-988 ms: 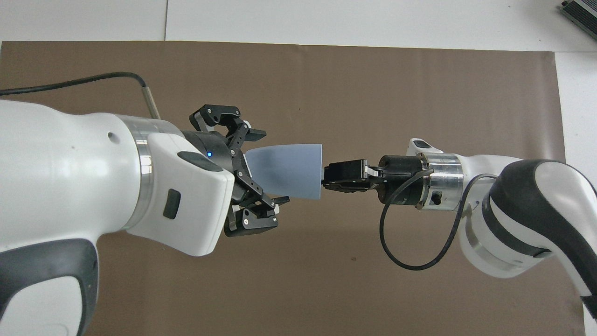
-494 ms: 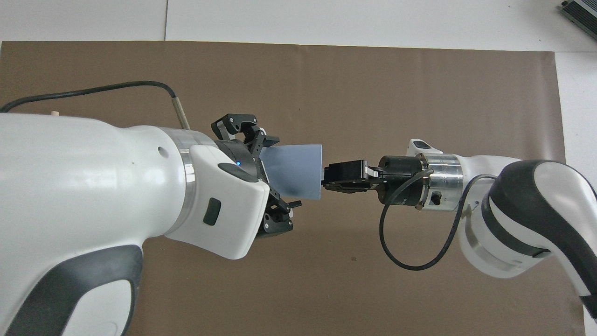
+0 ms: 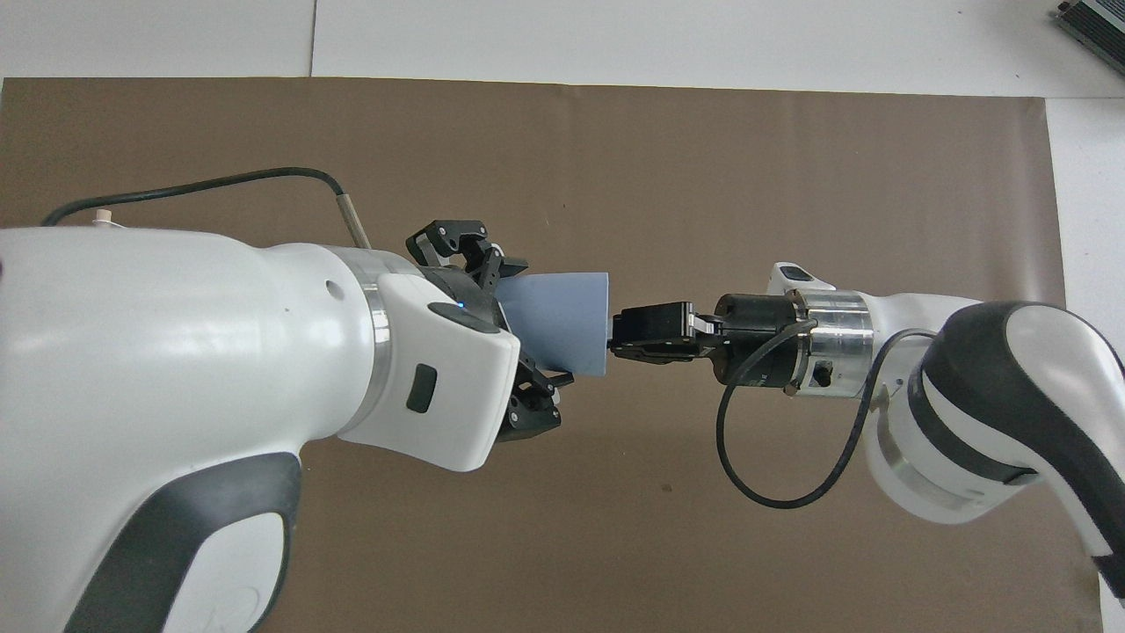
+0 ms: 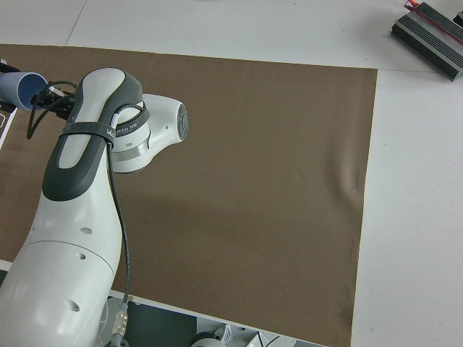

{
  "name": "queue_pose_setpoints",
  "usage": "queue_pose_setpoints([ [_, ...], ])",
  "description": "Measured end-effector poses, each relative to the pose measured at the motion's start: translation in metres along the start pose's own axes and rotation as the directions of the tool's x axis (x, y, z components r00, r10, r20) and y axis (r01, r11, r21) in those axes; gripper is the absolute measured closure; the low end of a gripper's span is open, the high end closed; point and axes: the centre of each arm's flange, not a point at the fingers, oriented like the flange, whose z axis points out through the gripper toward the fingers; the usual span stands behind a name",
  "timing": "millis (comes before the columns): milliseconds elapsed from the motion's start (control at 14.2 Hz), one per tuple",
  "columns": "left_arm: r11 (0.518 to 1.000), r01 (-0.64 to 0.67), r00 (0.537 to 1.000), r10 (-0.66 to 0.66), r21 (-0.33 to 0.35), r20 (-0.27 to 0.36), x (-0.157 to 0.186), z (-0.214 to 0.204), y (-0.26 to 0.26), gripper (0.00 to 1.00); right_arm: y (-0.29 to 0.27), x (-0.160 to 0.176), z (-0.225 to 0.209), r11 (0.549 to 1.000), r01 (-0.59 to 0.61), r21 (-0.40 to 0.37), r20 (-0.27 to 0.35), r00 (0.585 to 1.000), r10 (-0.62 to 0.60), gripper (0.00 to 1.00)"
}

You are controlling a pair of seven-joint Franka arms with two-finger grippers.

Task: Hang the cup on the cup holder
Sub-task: 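Close the left gripper on the cup's closed end, then open the right gripper and pull it back from the cup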

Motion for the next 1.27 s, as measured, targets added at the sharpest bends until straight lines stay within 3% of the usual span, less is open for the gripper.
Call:
queue_pose_setpoints([
  [212,1.000,-0.010,1.000,0.010,0.001,0.002,0.0005,0.0013,0.0020,0.06,0.0028,-0.0002,-0.0027,1.000,0.005,0.003,0.002,1.000,-0.005,0.96],
  [635,1.000,-0.011,1.000,0.011,0.002,0.000,0.0009,0.0010,0.0023,0.06,0.0023,-0.0001,-0.0033,1.000,0.006,0.004,0.002,1.000,-0.006,0.96],
  [706,1.000,-0.003,1.000,0.003,0.002,0.001,0.0010,0.0013,0.0026,0.09,0.0019,0.0005,-0.0042,1.000,0.007,0.004,-0.002,1.000,-0.007,0.90],
  [776,1.000,0.003,1.000,-0.003,0.000,0.002,0.0012,0.0025,0.0036,0.18,0.0008,0.0005,-0.0045,1.000,0.009,0.005,-0.002,1.000,-0.009,0.79],
  [847,1.000,0.006,1.000,-0.006,-0.002,0.004,0.0013,0.0038,0.0045,0.20,-0.0007,0.0001,-0.0045,1.000,0.011,0.007,-0.002,1.000,-0.011,0.66],
  [988,1.000,0.009,1.000,-0.009,-0.004,0.006,0.0007,0.0053,0.0047,0.20,-0.0030,-0.0007,-0.0048,1.000,0.014,0.009,-0.002,1.000,-0.014,0.48],
  [1129,1.000,0.010,1.000,-0.010,-0.004,0.007,0.0004,0.0057,0.0046,0.20,-0.0041,-0.0007,-0.0056,1.000,0.015,0.011,-0.004,1.000,-0.015,0.24],
  [1271,1.000,0.011,1.000,-0.011,-0.005,0.008,0.0001,0.0062,0.0046,0.20,-0.0042,0.0013,-0.0098,1.000,0.015,0.011,-0.013,1.000,-0.014,0.19],
])
